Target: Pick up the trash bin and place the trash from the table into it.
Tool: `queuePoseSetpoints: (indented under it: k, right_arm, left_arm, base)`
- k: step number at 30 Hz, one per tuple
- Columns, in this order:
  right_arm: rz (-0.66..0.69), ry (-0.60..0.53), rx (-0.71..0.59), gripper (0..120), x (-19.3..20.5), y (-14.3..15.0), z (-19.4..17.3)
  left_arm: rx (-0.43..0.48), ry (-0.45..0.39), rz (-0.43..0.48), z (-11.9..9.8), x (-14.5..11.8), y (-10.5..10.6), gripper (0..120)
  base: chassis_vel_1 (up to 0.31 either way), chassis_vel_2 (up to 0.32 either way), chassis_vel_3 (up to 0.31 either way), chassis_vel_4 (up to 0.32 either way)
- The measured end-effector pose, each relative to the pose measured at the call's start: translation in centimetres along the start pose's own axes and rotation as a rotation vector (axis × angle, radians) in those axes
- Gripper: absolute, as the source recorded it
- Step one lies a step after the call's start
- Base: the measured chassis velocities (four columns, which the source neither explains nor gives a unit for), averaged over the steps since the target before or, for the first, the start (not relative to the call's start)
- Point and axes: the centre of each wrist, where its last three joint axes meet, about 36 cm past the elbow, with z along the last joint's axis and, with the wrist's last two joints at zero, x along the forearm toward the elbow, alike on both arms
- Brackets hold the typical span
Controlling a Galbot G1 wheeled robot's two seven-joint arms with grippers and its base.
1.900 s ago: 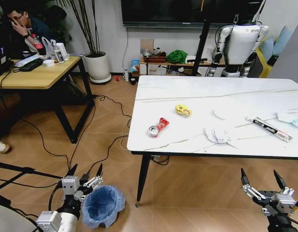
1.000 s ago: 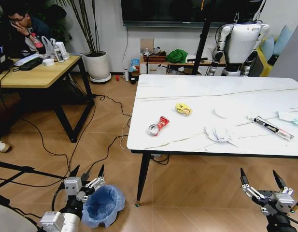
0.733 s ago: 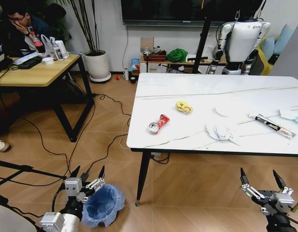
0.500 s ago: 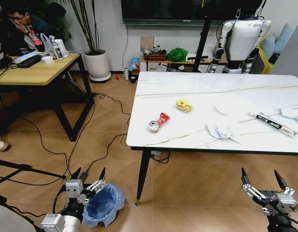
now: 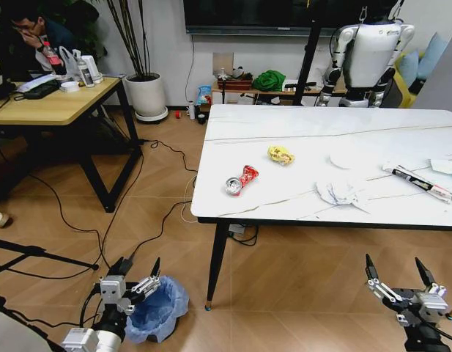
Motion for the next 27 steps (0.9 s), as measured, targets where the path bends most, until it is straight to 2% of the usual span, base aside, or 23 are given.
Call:
queuePoseSetpoints:
  k: [27]
  right_arm:
    - [-0.002, -0.010, 0.004, 100, 0.11, -0.05, -0.26]
  left_arm:
    - [0.000, -0.001, 0.017, -0.25, 0.19, -0.17, 100]
  base:
    - [0.000, 0.000, 0.000, 0.000]
